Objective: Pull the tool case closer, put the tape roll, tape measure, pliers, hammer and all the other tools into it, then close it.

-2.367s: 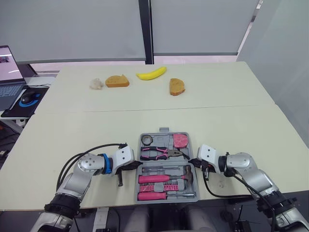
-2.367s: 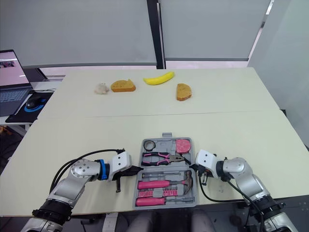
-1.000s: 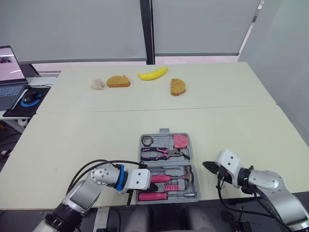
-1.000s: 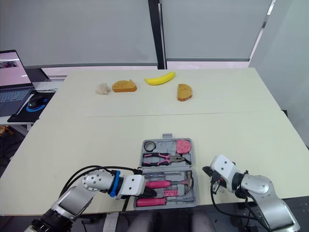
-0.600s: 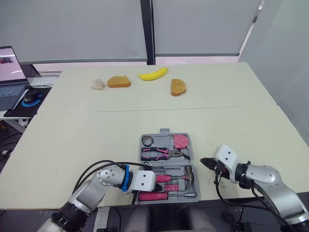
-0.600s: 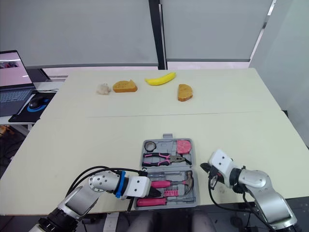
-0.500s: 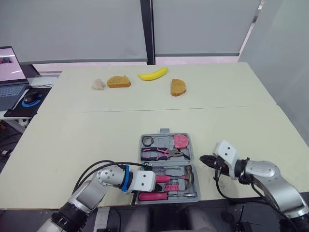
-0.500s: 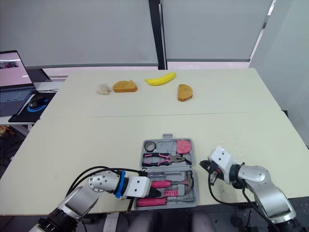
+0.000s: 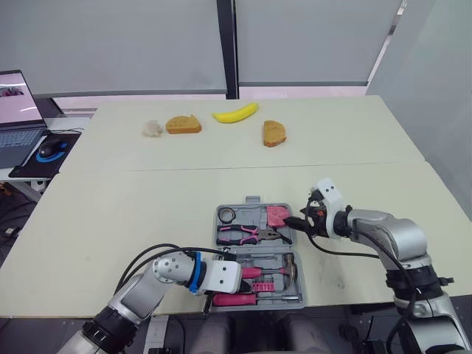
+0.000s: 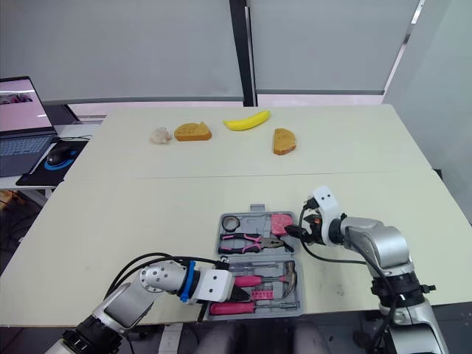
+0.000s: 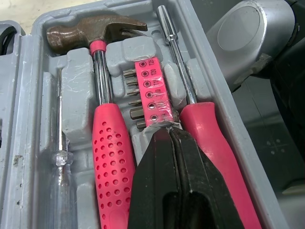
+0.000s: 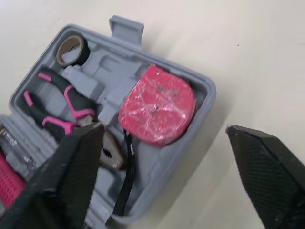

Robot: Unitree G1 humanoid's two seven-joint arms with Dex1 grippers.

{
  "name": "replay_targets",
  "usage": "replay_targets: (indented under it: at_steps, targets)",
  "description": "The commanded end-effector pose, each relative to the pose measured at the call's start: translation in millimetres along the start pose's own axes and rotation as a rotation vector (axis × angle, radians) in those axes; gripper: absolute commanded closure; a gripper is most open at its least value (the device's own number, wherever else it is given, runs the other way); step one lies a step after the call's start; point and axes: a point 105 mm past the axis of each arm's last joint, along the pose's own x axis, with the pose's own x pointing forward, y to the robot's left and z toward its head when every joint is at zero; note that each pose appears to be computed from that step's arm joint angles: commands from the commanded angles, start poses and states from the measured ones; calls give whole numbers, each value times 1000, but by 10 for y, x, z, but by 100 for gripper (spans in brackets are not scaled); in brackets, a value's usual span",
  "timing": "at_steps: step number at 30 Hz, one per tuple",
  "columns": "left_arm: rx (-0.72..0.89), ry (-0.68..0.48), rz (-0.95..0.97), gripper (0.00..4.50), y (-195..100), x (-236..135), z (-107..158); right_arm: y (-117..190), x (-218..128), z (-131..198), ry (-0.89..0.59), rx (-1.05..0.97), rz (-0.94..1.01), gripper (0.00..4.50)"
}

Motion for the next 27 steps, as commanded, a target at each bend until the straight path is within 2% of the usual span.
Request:
replay_targets:
  at_steps: [1, 6, 17, 22, 27]
  targets:
    - [-51, 62, -42, 450, -114, 58, -165, -59, 21, 46, -1, 20, -23, 3]
    - [-54, 65, -46, 450, -129, 72, -179, -88, 166, 22, 6, 120, -44, 3]
    - [-67, 101, -78, 450, -187, 112, -258, 90, 443, -46, 55, 313, 89, 3]
    - [-69, 126, -98, 450, -193, 80, -290, 136, 501, 55, 7, 376, 157, 3]
    - [-68, 146, -118, 450, -224, 24, -311, 313, 470, 216, -78, 359, 298, 3]
